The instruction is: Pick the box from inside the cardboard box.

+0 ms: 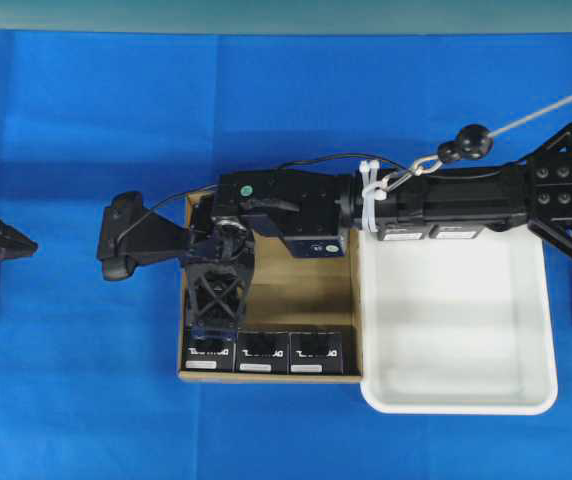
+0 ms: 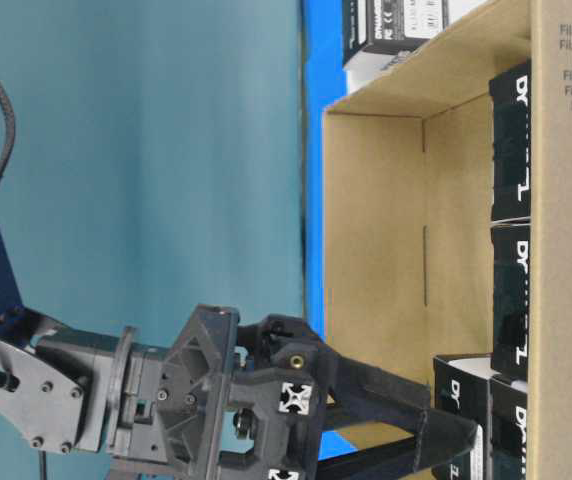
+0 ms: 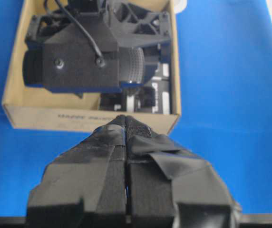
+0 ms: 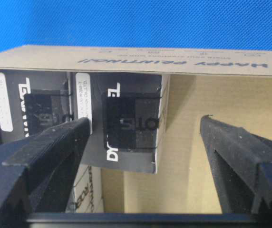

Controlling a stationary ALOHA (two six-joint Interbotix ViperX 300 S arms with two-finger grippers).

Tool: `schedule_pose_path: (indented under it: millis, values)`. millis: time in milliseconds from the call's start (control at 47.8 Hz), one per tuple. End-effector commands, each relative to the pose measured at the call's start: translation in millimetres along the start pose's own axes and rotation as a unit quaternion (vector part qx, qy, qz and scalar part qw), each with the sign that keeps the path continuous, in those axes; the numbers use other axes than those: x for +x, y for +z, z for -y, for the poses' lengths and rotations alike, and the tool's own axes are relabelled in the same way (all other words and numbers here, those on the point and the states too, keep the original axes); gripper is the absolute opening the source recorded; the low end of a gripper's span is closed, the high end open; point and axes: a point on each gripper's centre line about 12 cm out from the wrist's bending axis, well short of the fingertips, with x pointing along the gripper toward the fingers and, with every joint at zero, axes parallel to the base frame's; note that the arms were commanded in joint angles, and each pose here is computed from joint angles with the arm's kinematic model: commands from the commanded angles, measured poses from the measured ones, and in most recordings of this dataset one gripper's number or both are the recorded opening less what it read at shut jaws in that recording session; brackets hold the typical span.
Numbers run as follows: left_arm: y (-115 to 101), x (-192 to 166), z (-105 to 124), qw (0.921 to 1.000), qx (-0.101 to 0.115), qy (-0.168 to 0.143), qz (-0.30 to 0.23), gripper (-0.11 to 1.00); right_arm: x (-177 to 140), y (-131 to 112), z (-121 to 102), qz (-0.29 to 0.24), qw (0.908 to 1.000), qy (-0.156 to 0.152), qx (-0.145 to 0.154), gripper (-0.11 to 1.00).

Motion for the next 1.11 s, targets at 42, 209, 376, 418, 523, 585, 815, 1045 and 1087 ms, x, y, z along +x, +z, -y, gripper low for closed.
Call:
schedule_pose_path:
  millis: [42,209,376,418,523,585,815,1045,1087]
  values:
    - [7.4,-2.3,1.2,0.9999,0.002,-0.002,0.014,-0.07,4.9,-0.4,-0.2,-0.002,1.0,0.002,0.0,0.95]
    - [6.9,-2.0,1.1,0.9999,0.002,-0.002,0.013,-0.07,7.6,-0.7,3.1,-0.003,1.0,0.001,0.002,0.95]
    - [7.3,-2.0,1.1,0.9999,0.002,-0.002,0.014,-0.07,4.5,1.4,10.3,0.003,1.0,-0.002,0.009,0.95]
    - [7.6,-2.0,1.2,0.9999,0.002,-0.002,0.016,-0.07,4.2,1.5,12.1,0.004,0.9999,-0.003,0.01,0.95]
    - [8.2,-2.0,1.3,0.9998,0.002,-0.003,0.018,-0.07,2.3,2.0,20.3,0.006,0.9998,-0.009,0.014,0.95]
    - [8.5,-2.0,1.4,0.9998,0.002,-0.003,0.02,-0.07,1.6,1.9,23.9,0.006,0.9998,-0.011,0.016,0.95]
    - [8.5,-2.0,1.1,0.9998,0.001,-0.002,0.02,-0.07,-1.7,2.4,38.3,0.011,0.9995,-0.02,0.023,0.95]
    - [8.0,-1.8,1.3,0.9998,0.002,-0.003,0.019,-0.07,-5.5,5.0,52.0,0.025,0.9988,-0.027,0.032,0.95]
    - [8.0,-1.8,1.0,0.9998,0.001,-0.002,0.019,-0.07,-5.9,5.6,53.9,0.027,0.9988,-0.028,0.031,0.95]
